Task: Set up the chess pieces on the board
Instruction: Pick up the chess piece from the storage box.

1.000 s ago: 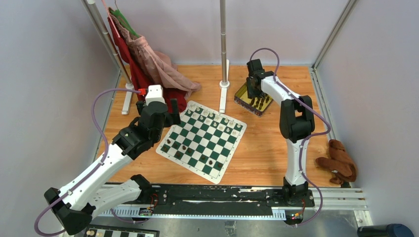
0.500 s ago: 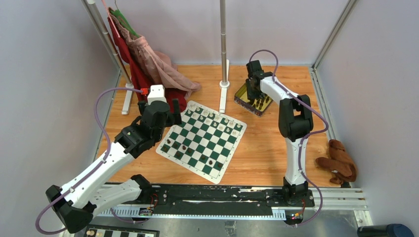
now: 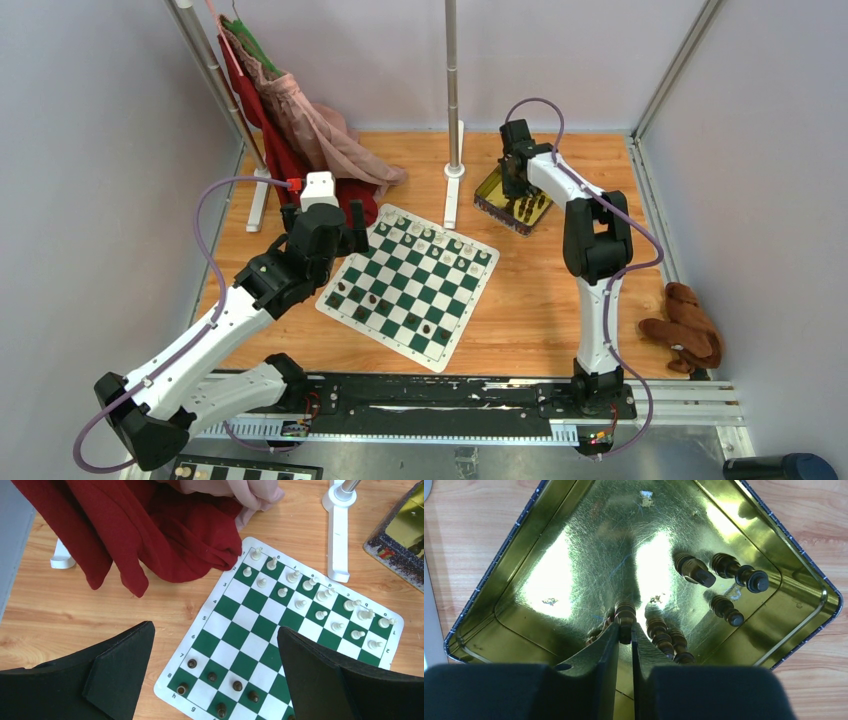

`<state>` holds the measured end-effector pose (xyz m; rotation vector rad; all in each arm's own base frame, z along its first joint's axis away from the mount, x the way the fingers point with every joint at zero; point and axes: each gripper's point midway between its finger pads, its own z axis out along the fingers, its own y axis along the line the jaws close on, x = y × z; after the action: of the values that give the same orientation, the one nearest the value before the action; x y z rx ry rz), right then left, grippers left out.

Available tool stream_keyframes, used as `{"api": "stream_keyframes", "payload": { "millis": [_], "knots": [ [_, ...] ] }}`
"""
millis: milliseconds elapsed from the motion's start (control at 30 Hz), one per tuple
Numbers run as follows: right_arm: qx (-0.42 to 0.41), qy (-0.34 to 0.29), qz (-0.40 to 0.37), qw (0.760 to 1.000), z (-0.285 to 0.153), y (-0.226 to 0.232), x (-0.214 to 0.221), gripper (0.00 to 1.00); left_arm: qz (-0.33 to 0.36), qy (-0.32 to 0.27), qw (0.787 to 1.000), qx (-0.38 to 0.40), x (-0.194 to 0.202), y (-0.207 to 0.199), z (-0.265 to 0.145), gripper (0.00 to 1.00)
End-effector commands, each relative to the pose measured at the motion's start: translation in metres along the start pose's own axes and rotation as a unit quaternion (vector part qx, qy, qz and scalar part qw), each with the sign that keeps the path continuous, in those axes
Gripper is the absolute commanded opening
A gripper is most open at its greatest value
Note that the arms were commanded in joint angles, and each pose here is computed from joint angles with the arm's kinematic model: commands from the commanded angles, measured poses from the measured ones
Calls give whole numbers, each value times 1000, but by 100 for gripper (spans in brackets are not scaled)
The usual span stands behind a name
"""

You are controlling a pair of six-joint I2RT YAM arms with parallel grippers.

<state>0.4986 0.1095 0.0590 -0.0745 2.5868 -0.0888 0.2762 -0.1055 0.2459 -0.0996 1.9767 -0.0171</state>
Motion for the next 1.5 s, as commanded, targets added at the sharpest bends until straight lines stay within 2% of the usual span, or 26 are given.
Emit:
{"api": "stream_keyframes", "payload": {
  "millis": [0,167,267,1167,1467],
  "knots": [
    [-3,10,0,1000,1,-4,-1,14,-15,-20,1000,1,-15,-2,0,100],
    [-5,1,-2,1000,-5,-4,-7,3,-14,-22,1000,2,-16,-2,0,100],
    [-7,-10,-6,1000,-12,-3,-15,0,-14,-22,1000,3,-16,-3,0,100],
    [0,-82,-45,996,-40,2,-46,0,-18,-22,1000,0,-8,8,-8,100],
    [-6,-109,-54,993,-78,8,-52,0,-13,-6,1000,22,0,-1,-5,100]
  ]
}}
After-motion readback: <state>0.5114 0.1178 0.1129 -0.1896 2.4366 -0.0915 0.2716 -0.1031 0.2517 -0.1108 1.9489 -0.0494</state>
